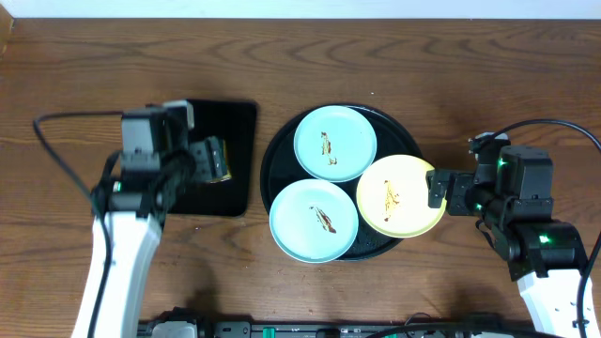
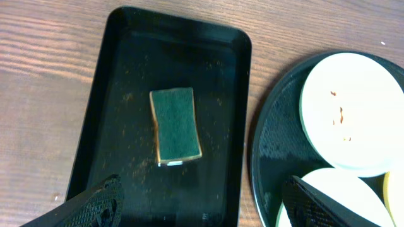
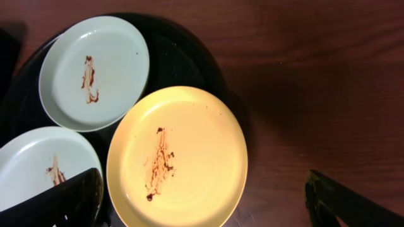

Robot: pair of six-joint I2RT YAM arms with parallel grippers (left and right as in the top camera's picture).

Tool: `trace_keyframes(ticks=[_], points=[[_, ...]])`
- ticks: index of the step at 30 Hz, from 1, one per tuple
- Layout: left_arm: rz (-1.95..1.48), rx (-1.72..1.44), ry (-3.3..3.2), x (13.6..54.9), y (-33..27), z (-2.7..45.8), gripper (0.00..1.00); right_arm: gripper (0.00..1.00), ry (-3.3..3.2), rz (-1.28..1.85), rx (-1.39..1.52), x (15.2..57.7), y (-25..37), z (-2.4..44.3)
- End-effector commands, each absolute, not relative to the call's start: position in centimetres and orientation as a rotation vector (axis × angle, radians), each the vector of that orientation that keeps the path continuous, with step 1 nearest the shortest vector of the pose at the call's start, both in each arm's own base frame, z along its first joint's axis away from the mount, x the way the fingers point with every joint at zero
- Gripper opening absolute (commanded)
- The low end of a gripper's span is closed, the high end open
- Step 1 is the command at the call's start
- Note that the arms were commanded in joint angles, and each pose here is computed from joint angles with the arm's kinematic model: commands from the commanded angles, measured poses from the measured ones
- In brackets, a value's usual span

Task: Clean dirty plates on tray and stack at the side
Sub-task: 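Reach left gripper to the sponge, right gripper to yellow plate rim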

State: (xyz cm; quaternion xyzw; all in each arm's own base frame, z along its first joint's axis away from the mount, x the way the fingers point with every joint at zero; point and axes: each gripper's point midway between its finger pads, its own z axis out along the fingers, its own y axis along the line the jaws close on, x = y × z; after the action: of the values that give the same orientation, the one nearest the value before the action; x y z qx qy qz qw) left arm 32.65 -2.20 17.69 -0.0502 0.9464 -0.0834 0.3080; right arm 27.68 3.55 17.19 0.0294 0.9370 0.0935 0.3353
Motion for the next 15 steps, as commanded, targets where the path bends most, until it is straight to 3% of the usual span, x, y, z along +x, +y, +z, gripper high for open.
trace_keyframes(ticks=[1, 9, 15], points=[[-0.23, -0.156, 2.588, 33.9, -2.2, 15.1, 0.8, 0.99, 2.435, 0.229, 0.11, 28.0, 3.0, 17.6], [-0.168, -0.188, 2.705, 36.5, -1.4, 8.7, 0.7, 0.99, 2.438, 0.229, 0.11, 27.9, 2.9, 17.6], [-0.082, -0.213, 2.787, 36.6, -0.4, 5.1, 0.69, 0.99, 2.438, 0.229, 0.11, 27.9, 2.9, 17.5]])
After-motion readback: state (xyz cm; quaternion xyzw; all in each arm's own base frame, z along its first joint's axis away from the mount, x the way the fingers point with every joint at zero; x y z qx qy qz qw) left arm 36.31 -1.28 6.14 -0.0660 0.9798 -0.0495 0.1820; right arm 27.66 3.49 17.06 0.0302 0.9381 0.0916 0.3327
